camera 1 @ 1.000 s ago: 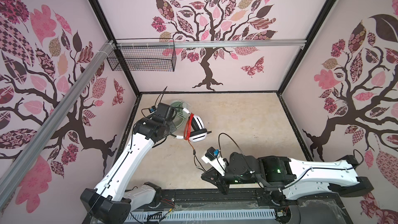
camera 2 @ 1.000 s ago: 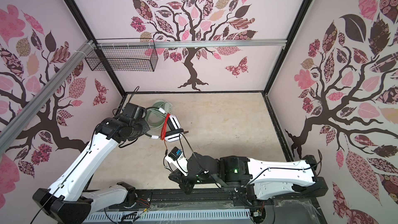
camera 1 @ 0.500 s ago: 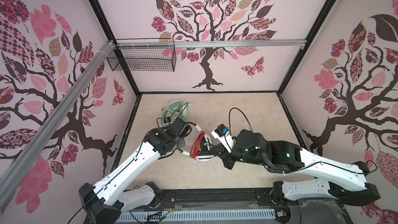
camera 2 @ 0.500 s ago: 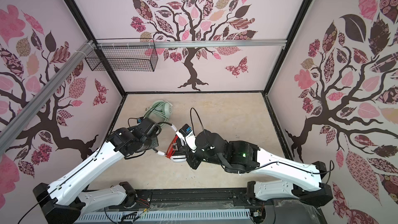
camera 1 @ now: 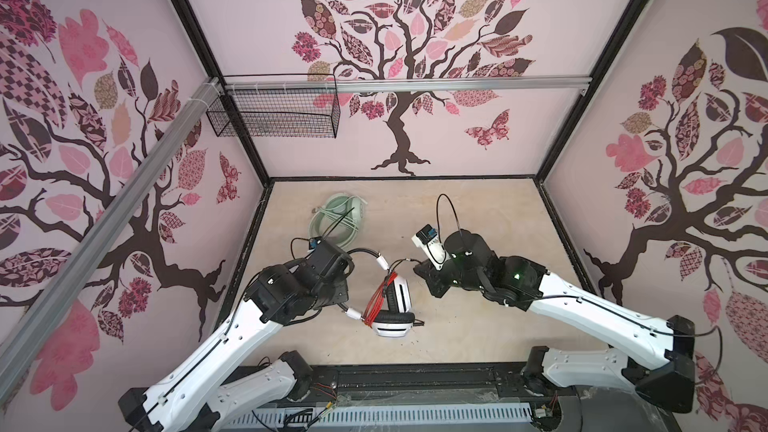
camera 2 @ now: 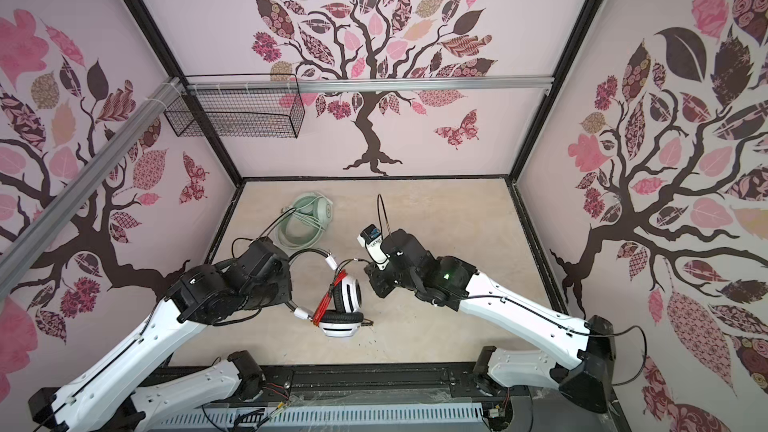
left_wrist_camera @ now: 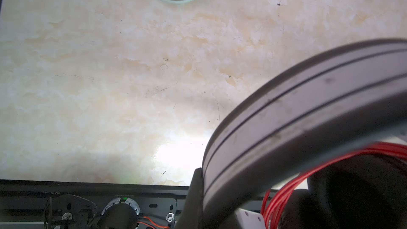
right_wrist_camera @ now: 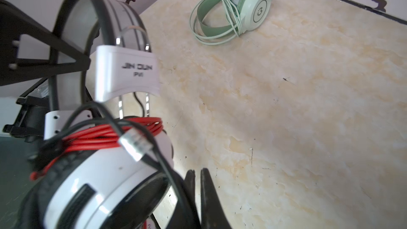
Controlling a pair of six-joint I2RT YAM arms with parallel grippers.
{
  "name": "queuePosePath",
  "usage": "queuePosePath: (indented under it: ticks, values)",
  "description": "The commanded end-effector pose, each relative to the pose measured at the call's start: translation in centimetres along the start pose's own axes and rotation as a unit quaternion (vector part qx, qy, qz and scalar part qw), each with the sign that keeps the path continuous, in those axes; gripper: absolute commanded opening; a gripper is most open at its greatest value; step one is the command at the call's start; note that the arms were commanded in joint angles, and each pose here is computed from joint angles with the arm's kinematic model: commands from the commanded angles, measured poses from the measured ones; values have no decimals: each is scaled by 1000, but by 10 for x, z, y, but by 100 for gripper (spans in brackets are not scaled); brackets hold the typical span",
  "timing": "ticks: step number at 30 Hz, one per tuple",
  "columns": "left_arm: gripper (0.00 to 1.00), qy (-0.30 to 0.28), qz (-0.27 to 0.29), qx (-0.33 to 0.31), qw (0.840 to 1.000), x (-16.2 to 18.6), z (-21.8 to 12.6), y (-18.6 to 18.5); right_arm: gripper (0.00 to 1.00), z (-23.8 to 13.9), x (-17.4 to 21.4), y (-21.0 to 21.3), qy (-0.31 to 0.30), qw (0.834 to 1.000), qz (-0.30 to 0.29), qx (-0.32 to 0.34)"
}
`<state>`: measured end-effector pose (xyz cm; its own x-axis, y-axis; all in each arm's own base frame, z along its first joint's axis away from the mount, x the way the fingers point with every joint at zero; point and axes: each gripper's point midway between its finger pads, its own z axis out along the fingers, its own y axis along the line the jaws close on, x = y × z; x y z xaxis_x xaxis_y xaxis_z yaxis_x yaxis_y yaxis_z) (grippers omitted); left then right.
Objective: Wrap the headphones
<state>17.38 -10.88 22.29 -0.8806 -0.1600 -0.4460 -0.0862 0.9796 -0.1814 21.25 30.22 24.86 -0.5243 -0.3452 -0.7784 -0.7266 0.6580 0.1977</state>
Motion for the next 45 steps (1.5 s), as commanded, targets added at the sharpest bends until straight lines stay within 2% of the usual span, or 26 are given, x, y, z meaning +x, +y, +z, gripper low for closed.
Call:
queuePosePath:
  ticks: [1,4,7,13,16,19,25,29,32,35,39,45]
  values:
    - [0,23,9,41,999,5,-4,-17,3,9,-9,-5,-18,1000,13,-21]
    - [0,38,17,61,997,6,-8,-27,6,22,-1,-21,-15,999,37,-24]
    - [0,41,24,88,995,3,-19,-38,13,28,4,-29,-24,997,56,-38]
    - [0,30,15,111,993,-12,-32,-53,46,30,19,-11,-40,991,66,-107]
    - [0,27,3,115,993,-17,-25,-61,70,28,36,-10,-40,989,83,-118]
    - [0,21,-12,119,993,-21,-17,-68,79,26,65,-23,-31,990,104,-88]
    - [0,17,-38,118,992,-31,4,-78,83,17,136,-42,4,985,167,-45]
    - [0,12,-57,100,993,-37,25,-76,85,-3,158,-60,-11,980,197,6]
    - [0,20,-79,91,992,-37,47,-72,92,-22,157,-82,-58,968,236,64]
    - [0,22,-96,84,992,-37,68,-68,95,-45,159,-115,-99,940,284,159]
    - [0,42,-110,53,992,-30,102,-61,96,-65,153,-138,-143,917,297,223]
    - [0,83,-107,33,990,-18,148,-63,98,-77,132,-147,-164,913,269,260]
